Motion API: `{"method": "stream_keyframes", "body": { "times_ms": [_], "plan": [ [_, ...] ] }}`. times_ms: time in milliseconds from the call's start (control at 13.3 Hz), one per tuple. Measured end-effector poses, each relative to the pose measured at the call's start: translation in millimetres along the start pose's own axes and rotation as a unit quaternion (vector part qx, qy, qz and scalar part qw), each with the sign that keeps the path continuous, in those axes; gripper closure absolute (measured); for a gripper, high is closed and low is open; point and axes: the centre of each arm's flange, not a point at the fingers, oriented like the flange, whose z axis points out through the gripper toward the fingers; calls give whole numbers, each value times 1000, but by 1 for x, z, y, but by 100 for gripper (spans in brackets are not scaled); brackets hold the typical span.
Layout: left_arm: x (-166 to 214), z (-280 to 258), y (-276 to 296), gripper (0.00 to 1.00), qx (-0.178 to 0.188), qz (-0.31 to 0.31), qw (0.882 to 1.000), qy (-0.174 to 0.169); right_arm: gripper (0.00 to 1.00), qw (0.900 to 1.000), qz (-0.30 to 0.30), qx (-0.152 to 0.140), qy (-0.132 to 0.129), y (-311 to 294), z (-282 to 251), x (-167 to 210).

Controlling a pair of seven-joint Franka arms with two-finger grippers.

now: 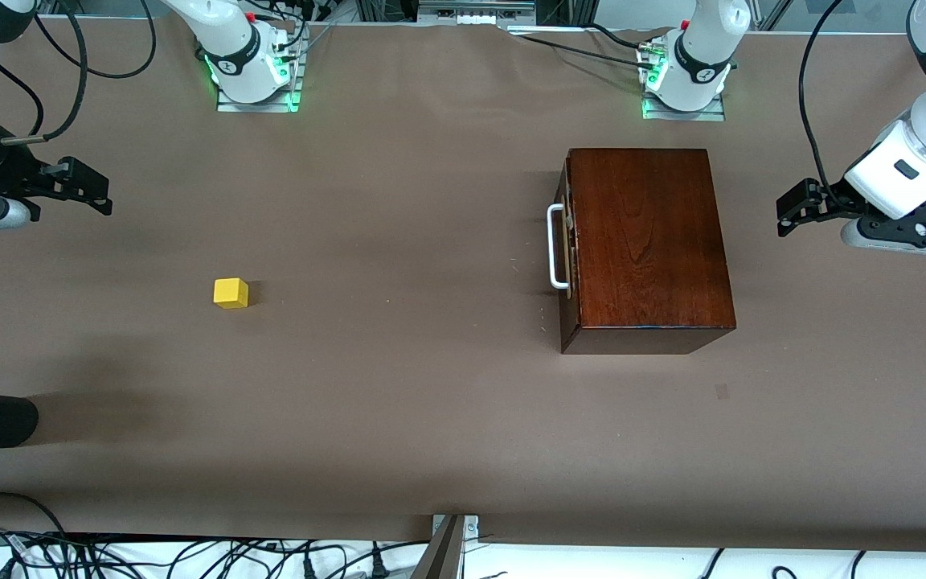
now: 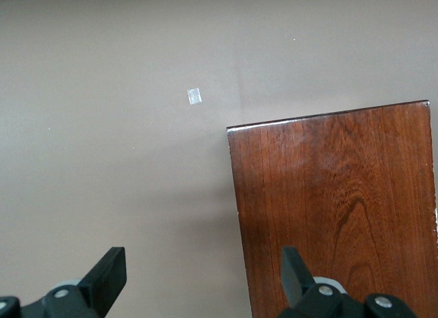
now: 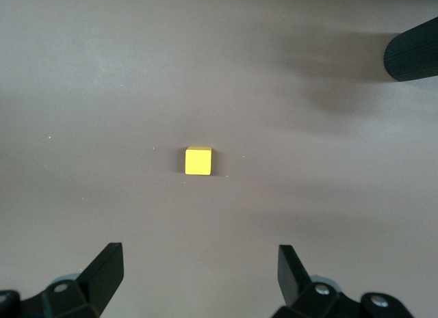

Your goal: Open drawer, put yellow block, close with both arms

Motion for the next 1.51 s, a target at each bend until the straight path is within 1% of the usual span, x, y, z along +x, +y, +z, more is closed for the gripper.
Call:
{"method": "stream_keyframes", "body": {
  "times_ms": [679, 1508],
  "plan": [
    [0, 0, 0, 0, 0, 0, 1000, -1, 0, 1000, 0, 0, 0, 0, 0, 0],
    [-3, 6, 7, 0, -1, 6, 1000, -23, 0, 1000, 0, 0, 0, 0, 0, 0]
  ]
}}
